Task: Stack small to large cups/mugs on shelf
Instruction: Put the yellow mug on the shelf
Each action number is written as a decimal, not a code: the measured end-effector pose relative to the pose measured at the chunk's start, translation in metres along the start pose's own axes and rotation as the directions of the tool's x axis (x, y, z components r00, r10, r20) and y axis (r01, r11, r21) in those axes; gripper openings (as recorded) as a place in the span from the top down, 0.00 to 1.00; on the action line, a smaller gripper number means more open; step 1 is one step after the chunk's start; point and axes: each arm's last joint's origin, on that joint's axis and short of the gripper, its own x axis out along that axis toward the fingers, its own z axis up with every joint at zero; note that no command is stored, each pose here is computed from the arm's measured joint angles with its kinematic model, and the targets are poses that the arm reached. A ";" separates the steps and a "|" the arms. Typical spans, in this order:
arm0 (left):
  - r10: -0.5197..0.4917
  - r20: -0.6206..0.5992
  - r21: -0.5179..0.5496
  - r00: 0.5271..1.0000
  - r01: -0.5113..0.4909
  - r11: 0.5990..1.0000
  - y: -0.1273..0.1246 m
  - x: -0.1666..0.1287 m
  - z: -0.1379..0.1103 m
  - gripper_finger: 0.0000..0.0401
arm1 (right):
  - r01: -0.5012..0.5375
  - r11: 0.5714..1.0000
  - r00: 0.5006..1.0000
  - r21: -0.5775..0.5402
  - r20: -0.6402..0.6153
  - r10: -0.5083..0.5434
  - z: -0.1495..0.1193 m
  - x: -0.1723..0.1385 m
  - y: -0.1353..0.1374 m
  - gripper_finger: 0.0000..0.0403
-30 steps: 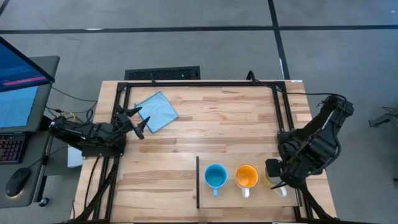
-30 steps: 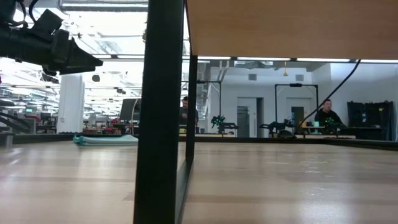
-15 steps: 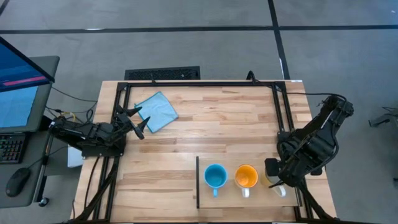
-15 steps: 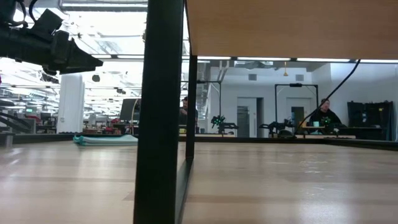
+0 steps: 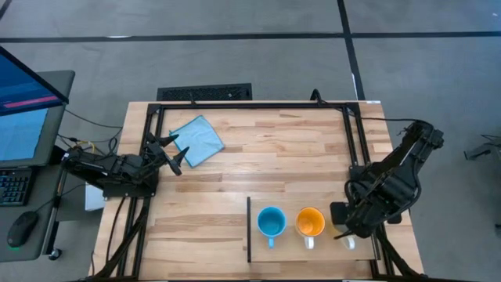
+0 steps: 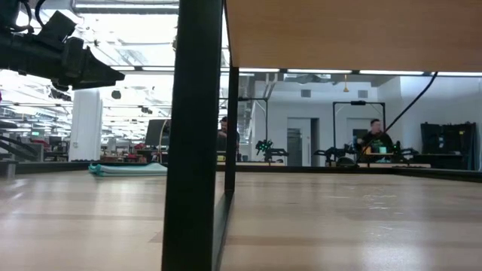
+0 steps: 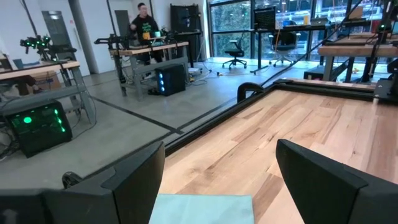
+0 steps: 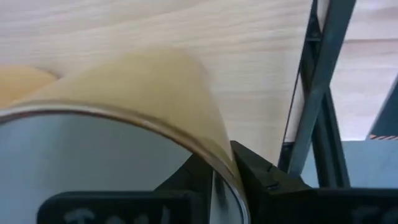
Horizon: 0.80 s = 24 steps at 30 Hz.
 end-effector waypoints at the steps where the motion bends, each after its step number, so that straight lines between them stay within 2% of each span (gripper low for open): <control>1: 0.000 0.000 0.000 1.000 0.000 1.000 0.000 0.000 0.000 0.25 | -0.005 1.000 1.000 -0.002 -0.005 0.005 -0.001 0.000 0.000 0.83; 11: 0.000 0.000 0.000 1.000 0.000 1.000 0.000 0.000 0.000 0.25 | 0.013 1.000 1.000 0.007 0.012 -0.013 0.002 -0.001 -0.002 0.82; 24: 0.000 -0.001 0.011 1.000 0.000 1.000 0.000 0.000 0.000 0.25 | -0.028 0.999 0.999 -0.026 -0.029 0.027 -0.002 -0.002 0.002 0.82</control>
